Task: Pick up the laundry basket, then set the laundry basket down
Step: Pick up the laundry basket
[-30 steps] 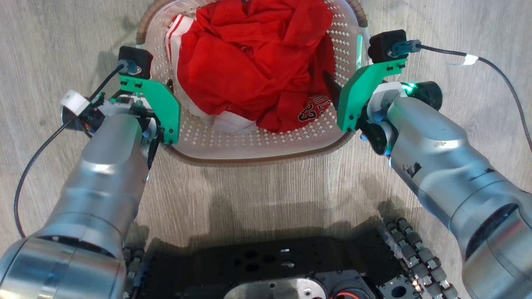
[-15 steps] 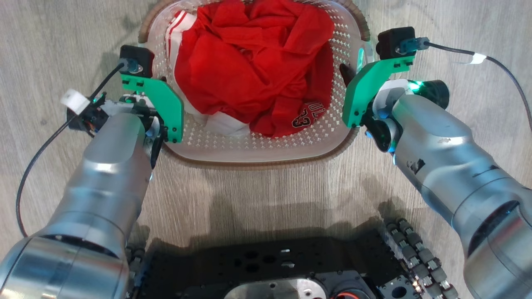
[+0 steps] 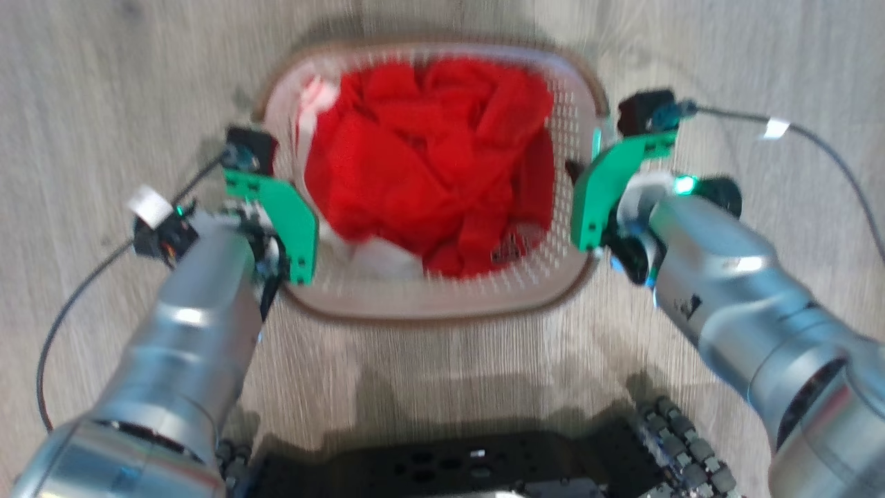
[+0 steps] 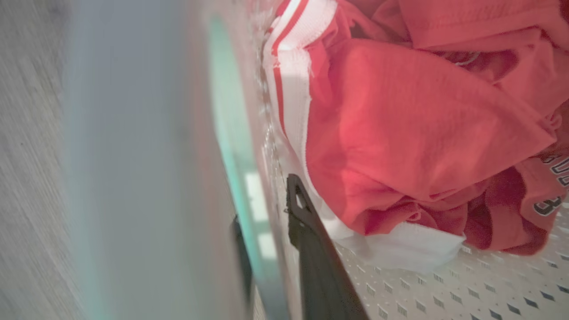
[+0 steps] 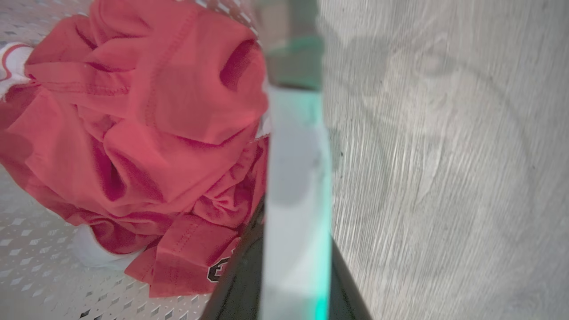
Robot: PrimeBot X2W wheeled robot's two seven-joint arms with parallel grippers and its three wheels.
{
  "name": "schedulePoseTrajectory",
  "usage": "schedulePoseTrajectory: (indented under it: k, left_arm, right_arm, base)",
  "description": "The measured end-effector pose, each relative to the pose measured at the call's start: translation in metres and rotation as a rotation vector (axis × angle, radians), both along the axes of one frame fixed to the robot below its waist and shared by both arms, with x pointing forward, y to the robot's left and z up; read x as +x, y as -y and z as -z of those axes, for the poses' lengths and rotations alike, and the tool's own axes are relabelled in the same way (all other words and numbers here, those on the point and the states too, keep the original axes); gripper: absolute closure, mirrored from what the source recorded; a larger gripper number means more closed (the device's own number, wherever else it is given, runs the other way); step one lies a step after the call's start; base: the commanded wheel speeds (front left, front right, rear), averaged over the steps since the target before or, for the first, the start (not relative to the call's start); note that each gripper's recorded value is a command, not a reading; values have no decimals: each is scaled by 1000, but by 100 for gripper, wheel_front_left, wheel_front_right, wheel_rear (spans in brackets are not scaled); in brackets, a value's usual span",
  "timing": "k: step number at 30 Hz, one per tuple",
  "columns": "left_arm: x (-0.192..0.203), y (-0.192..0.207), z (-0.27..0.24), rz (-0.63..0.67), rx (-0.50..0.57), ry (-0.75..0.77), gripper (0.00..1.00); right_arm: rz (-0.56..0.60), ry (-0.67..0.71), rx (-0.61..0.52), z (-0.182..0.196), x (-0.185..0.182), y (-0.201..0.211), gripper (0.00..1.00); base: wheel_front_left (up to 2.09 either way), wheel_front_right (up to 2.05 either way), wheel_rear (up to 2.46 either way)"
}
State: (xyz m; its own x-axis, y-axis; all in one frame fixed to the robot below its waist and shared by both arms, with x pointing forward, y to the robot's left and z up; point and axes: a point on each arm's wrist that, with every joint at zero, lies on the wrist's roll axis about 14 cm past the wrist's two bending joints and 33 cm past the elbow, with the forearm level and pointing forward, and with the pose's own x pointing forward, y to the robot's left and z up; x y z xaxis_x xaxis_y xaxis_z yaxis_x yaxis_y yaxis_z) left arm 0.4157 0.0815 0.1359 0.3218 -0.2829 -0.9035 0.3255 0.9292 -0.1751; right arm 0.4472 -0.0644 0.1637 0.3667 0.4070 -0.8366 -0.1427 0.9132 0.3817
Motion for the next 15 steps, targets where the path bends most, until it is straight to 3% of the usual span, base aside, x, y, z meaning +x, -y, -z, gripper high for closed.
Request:
schedulePoseTrajectory:
  k: [15]
  left_arm:
    - [-39, 5, -74, 70, 1, -23, 100]
  right_arm:
    - [-57, -104, -24, -71, -55, 5, 100]
  base:
    - [0, 0, 0]
